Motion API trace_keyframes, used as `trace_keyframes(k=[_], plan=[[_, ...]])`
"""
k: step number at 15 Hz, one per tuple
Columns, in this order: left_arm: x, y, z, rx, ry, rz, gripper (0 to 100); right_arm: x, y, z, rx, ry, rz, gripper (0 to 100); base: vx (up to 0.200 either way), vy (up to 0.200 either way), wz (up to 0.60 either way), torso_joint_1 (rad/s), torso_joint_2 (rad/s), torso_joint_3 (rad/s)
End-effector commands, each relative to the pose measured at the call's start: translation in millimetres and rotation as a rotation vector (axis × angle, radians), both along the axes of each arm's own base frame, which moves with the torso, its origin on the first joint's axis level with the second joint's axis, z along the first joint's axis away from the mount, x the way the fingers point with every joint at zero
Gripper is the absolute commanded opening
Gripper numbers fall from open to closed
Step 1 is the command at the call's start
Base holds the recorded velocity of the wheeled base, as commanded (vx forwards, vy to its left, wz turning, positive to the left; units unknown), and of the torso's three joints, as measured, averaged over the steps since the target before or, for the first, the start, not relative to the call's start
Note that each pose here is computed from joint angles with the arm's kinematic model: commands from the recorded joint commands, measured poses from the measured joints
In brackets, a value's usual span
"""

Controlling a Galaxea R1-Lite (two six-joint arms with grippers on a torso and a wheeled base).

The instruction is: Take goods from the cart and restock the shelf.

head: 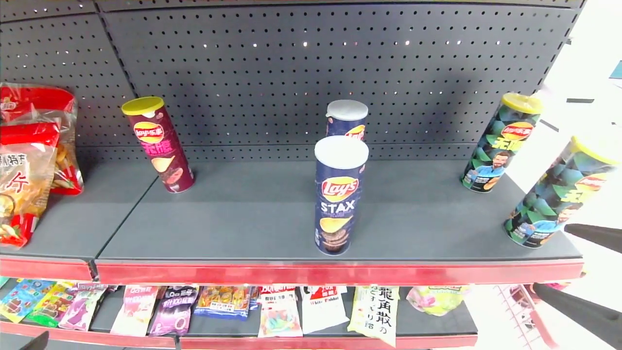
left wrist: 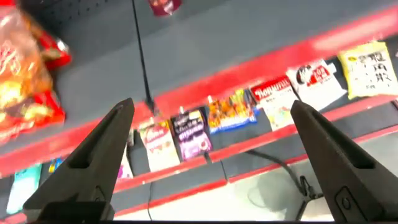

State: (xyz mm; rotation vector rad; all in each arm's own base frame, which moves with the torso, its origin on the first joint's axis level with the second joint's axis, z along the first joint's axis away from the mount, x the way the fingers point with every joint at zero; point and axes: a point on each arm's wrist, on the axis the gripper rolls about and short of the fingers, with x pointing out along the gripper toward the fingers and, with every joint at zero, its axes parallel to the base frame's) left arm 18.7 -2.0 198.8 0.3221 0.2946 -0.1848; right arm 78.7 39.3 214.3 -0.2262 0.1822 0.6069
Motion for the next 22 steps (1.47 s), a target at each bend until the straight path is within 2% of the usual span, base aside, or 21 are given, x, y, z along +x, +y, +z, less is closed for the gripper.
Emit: trace_keyframes(k=[1,7,9,10,15,22], plan=[[-1.5,0.6,-0.4,-0.003,-0.006,0.001,100,-3.8,-1.8,-0.2,0.003,-0.010,-0.002,100,-0.200,0.000,0.00,0.002,0.00,0.012],[-7.9,3.1,-5.8,-0.007,-0.022,0.000,100,-10.1,-8.6,-1.6,-0.025,-0.051,-0.042,100,-0.200,0.000,0.00,0.004,0.00,0.002],[-8.5,3.4,-5.2,0.026,-0.032,-0.009,100,-10.1,-11.2,-1.3,-0.033,-0.060,-0.072,100,0.000,0.000,0.00,0.000,0.00,0.000],[-8.4,3.4,-5.6,0.028,-0.031,-0.010,100,-10.0,-12.3,-1.2,-0.035,-0.063,-0.087,100,0.000,0.000,0.00,0.000,0.00,0.000],[-9.5,3.9,-8.9,0.039,-0.030,-0.008,100,-20.8,-16.9,-11.5,-0.055,-0.076,-0.095,100,0.000,-0.200,0.00,0.012,0.00,0.003],[-10.6,4.3,-8.8,0.057,-0.038,-0.015,100,-20.5,-17.0,-12.2,-0.061,-0.074,-0.099,100,0.000,-0.200,0.00,0.004,0.00,0.004]])
